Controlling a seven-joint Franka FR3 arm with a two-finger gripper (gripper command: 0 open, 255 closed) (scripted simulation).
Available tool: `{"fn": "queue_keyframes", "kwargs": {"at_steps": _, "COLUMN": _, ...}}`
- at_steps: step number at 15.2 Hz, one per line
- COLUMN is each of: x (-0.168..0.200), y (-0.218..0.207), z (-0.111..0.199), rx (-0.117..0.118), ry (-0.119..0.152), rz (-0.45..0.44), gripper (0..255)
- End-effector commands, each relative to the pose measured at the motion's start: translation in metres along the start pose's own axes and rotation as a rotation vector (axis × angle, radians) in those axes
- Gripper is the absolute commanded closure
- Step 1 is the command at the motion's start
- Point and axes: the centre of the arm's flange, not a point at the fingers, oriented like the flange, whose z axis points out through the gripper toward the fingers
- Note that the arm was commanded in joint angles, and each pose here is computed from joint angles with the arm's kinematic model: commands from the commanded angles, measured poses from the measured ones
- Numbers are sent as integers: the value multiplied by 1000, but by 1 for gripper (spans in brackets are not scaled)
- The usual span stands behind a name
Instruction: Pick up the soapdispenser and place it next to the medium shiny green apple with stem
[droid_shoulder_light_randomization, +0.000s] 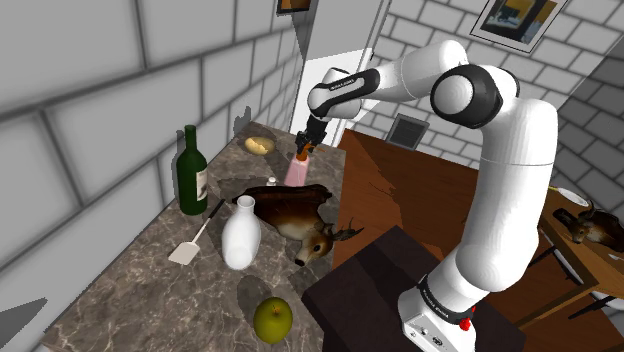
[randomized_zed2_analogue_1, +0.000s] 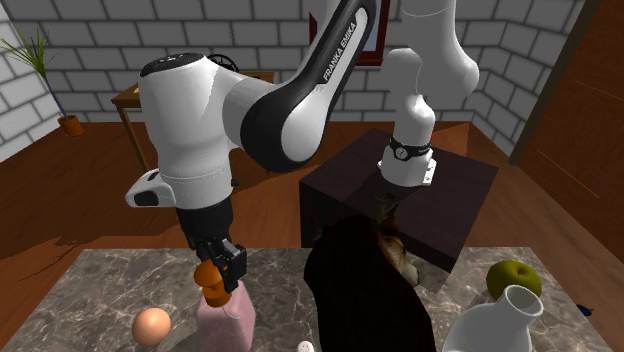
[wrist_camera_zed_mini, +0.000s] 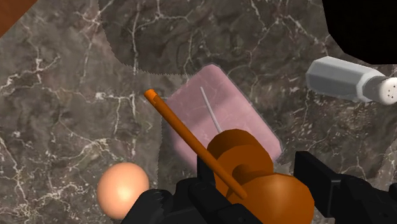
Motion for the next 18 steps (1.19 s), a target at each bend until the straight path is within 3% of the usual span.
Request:
{"fn": "queue_keyframes", "kwargs": {"at_steps": 1, "x": 0, "y": 0, "z": 0, "rx": 0, "ry": 0, "rz": 0, "gripper": 255}}
{"fn": "queue_keyframes", "kwargs": {"at_steps": 3, "x": 0, "y": 0, "z": 0, "rx": 0, "ry": 0, "rz": 0, "gripper": 255}}
{"fn": "queue_keyframes", "kwargs": {"at_steps": 18, "x": 8, "y": -6, "z": -78, "rx": 0, "ry": 0, "rz": 0, "gripper": 255}}
